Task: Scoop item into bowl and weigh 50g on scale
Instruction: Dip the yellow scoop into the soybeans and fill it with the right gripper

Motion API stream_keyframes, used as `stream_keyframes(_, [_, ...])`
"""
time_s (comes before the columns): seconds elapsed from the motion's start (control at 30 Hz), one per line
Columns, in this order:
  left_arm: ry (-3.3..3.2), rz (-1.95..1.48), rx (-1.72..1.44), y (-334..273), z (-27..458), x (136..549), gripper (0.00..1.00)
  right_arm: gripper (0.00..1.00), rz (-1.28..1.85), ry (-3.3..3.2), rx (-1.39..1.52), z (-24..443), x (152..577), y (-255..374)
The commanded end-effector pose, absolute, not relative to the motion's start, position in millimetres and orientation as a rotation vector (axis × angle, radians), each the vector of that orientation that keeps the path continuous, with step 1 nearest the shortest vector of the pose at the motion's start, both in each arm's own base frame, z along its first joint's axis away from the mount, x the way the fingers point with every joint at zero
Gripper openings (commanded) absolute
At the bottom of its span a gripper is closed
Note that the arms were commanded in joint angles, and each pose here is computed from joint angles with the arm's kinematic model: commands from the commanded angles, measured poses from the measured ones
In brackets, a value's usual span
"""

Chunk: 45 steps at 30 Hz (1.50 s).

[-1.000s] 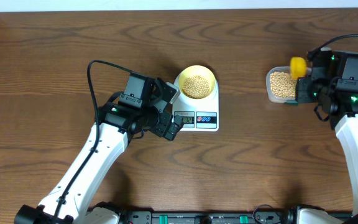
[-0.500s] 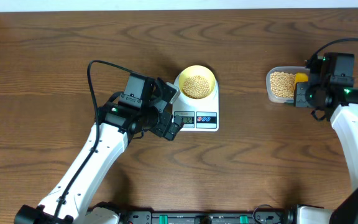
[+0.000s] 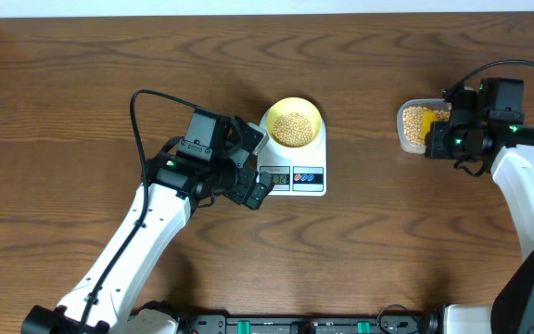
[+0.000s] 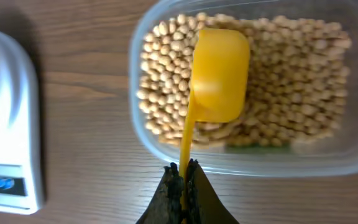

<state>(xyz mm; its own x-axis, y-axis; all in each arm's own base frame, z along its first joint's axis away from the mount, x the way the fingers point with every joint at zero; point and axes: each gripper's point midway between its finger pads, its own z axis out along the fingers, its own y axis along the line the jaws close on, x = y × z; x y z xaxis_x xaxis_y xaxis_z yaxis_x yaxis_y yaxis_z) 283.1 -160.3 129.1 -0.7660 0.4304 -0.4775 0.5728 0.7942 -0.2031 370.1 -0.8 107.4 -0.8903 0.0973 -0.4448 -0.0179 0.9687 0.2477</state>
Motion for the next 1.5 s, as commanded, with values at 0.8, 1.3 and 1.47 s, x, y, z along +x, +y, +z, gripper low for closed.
stream_keyframes(0.8, [2.576,-0.464,0.773,-159.2,125.3,282.1,0.98,0.01,0.948,2.431,0.275,112.2,353.8,-9.4])
stream_keyframes(1.3, [2.576,-0.464,0.773,-159.2,125.3,282.1,0.98,0.01,1.093,2.308,0.572,115.5,347.7,-40.8])
stream_keyframes(1.47, [2.576,-0.464,0.773,-159.2,125.3,282.1,0.98,0.01,1.134,2.268,0.725,117.4,345.5,-54.2])
